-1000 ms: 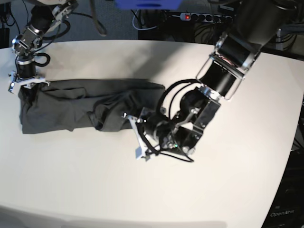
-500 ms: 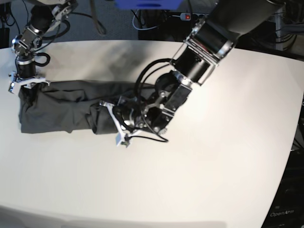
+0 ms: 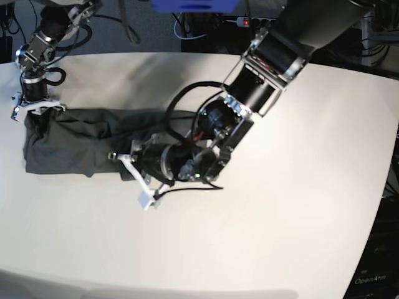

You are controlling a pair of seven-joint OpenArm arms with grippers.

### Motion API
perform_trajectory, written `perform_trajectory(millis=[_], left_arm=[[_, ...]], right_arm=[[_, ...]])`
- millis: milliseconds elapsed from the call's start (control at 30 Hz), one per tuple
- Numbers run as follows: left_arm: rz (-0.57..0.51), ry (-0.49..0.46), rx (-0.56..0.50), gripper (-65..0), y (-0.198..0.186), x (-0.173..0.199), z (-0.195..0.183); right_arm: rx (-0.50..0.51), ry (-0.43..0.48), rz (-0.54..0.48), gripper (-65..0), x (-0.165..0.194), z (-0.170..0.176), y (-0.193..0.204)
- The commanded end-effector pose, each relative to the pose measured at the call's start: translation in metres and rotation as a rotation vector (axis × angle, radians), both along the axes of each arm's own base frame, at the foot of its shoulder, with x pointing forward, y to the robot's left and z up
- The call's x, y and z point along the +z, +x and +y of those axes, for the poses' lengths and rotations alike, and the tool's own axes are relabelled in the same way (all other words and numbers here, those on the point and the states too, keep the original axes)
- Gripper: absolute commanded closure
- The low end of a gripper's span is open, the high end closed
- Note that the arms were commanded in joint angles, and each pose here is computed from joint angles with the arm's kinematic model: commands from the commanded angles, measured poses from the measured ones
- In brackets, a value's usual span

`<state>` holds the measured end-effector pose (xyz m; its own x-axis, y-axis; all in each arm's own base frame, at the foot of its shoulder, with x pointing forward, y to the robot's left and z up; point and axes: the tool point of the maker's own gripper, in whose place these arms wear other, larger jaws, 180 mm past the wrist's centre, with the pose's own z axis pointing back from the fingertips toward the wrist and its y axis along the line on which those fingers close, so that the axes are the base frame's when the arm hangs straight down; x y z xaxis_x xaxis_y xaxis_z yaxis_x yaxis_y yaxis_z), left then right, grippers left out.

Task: Fold the T-shirt properly
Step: 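Drag the folded end with the left gripper toward the right gripper, then pull the strip's end back with the left gripper, straightening the strip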

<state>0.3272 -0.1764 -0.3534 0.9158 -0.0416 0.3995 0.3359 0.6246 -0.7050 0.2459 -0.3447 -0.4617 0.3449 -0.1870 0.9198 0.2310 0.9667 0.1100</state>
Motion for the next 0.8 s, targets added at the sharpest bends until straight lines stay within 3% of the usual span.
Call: perform_trajectory(millis=[0,233,300,467,767], left_arm=[[-0.068,-0.071,0.007,-2.0,0.013,0.033,-0.012],[-0.103,-0.156,0.002,-2.0,0.005,0.058,-0.016],[-0.126,-0.144,0.007,-2.0,0.008,0.059,-0.001],[-0.062,-0.096,0.0,-2.0,0.001,0.037,0.033],[-0.056,0.01,0.015,-2.0,-0.002,0.007,0.067]], right_arm=[[0.098,0.026,0.354,-0.1,-0.066,0.031,-0.049],[0.098,0.027,0.363,-0.1,-0.068,0.031,-0.054],[0.098,0.027,0.365,-0.1,-0.068,0.031,-0.055],[0.098,0.027,0.365,-0.1,-0.068,0.031,-0.055],[0.098,0.028,0.361,-0.1,-0.068,0.032,-0.053]])
